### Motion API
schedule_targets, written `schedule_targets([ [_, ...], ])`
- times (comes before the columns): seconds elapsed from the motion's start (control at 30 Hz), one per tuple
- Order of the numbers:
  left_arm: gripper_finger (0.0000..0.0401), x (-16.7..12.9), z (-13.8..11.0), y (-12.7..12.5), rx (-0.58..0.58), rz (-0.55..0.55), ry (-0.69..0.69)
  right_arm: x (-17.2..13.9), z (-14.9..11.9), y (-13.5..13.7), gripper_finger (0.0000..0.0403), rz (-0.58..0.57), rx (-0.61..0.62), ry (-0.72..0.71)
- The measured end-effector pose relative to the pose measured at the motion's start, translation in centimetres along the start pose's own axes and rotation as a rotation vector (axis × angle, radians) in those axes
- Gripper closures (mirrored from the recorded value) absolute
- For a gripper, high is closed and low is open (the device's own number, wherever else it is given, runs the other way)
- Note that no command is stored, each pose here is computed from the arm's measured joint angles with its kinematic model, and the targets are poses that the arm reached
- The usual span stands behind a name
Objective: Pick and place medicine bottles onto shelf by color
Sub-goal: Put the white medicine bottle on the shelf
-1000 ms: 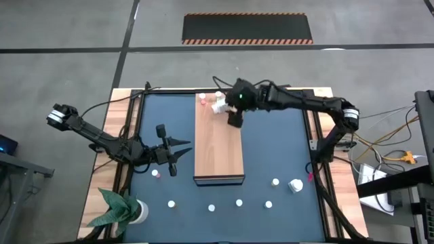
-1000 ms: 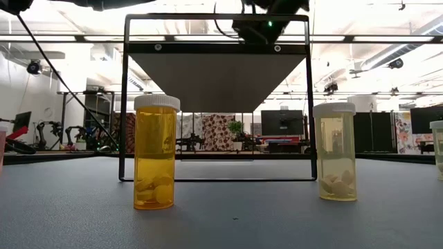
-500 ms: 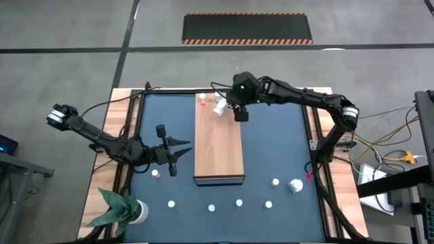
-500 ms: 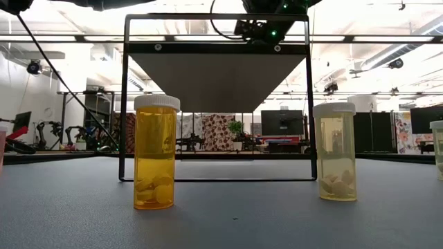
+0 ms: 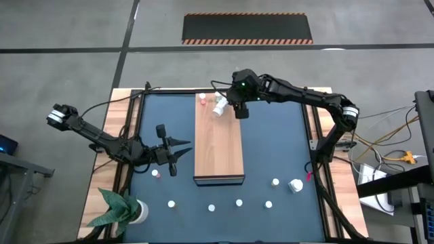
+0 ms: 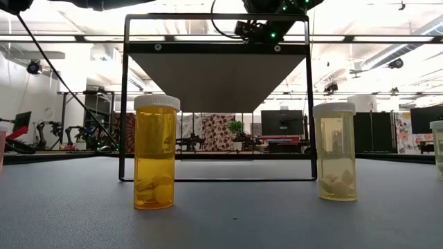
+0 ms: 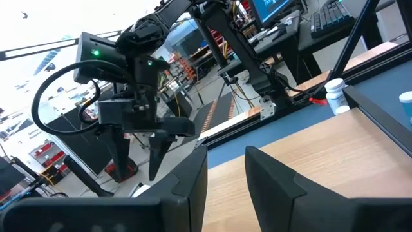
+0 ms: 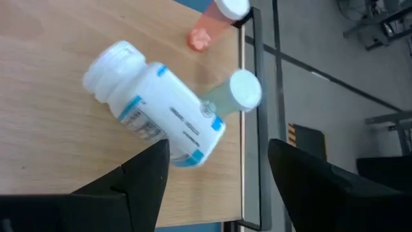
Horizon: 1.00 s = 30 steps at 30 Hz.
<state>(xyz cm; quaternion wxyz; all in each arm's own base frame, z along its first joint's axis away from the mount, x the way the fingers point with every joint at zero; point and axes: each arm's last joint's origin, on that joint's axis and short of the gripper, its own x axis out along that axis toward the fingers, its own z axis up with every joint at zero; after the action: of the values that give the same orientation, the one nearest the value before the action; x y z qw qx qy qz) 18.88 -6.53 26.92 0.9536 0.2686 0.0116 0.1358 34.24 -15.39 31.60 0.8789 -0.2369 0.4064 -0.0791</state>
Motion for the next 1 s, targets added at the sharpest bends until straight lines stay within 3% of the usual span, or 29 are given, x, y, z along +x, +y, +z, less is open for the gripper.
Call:
schedule_targets([
  [0.17, 0.0313, 0.0, 0.0, 0.0, 0.003, 0.0, 0.0, 0.2, -0.7, -0.3, 0.0149, 0.051, 0.104, -0.018],
  [0.53, 0.0313, 0.0, 0.0, 0.0, 0.004, 0.0, 0.0, 1.4, -2.0, 0.7, 0.0149, 0.096, 0.183, 0.009],
  [0.73, 0.0313, 0.0, 0.0, 0.0, 0.004, 0.0, 0.0, 1.4, -1.5, 1.3, 0.0149, 0.188, 0.228, -0.047],
  [1.0, 0.0313, 0.0, 0.0, 0.0, 0.004, 0.0, 0.0, 0.7, -0.2, 4.1, 0.0149, 0.289, 0.22, -0.017],
])
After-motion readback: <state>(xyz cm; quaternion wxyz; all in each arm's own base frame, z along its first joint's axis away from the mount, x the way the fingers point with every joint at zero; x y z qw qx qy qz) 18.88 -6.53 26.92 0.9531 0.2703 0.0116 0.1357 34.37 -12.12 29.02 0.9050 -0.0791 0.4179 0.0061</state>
